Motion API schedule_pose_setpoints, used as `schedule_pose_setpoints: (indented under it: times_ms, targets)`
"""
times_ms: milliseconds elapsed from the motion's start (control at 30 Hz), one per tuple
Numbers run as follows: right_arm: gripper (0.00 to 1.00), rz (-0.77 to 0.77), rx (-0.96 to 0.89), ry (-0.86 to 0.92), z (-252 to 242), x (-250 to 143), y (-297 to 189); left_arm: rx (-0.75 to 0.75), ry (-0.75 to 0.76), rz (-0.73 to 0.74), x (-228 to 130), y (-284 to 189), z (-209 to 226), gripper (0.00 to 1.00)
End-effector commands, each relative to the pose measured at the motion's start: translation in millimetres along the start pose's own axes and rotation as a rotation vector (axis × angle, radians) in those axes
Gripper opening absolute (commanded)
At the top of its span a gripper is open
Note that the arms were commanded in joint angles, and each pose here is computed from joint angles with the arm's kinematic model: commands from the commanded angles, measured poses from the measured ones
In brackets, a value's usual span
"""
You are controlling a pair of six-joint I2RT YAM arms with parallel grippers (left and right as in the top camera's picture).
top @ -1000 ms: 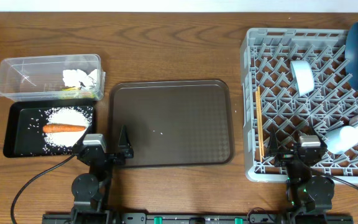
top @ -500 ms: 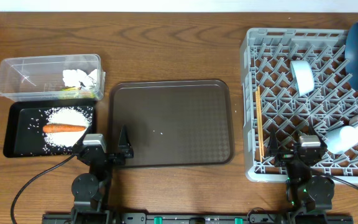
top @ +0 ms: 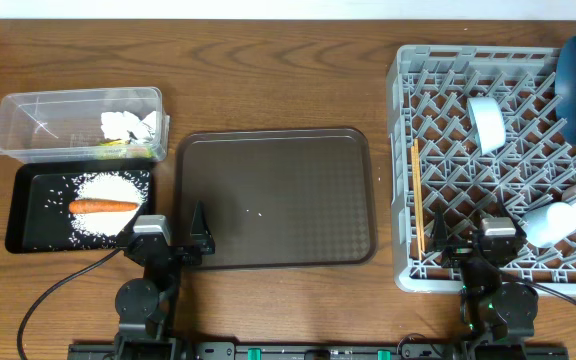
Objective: Sort waste into correct bins and load items into the dishwasher rack
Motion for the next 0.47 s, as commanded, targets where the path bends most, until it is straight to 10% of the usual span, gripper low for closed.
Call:
schedule_pose_setpoints:
  times_ms: [0, 433]
  targets:
    - [0.99, 0.001, 0.010, -0.014, 1.8, -0.7, -0.3, 0.003, -0.006, 0.053, -13.3, 0.4, -0.3, 0.99]
    - [0.99, 0.001, 0.010, -0.014, 1.8, -0.7, -0.3, 0.003, -0.007, 0.053, -13.3, 0.4, -0.3, 0.99]
Point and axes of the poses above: each gripper's point midway between its finger pads, its own y axis out along the fingers, its own z axis along the line the jaws close on, x = y × z, the point moved 5 cm from there along -y, back along the fingers, and after that the axes turned 12 degrees about y, right-handed, at the moved point
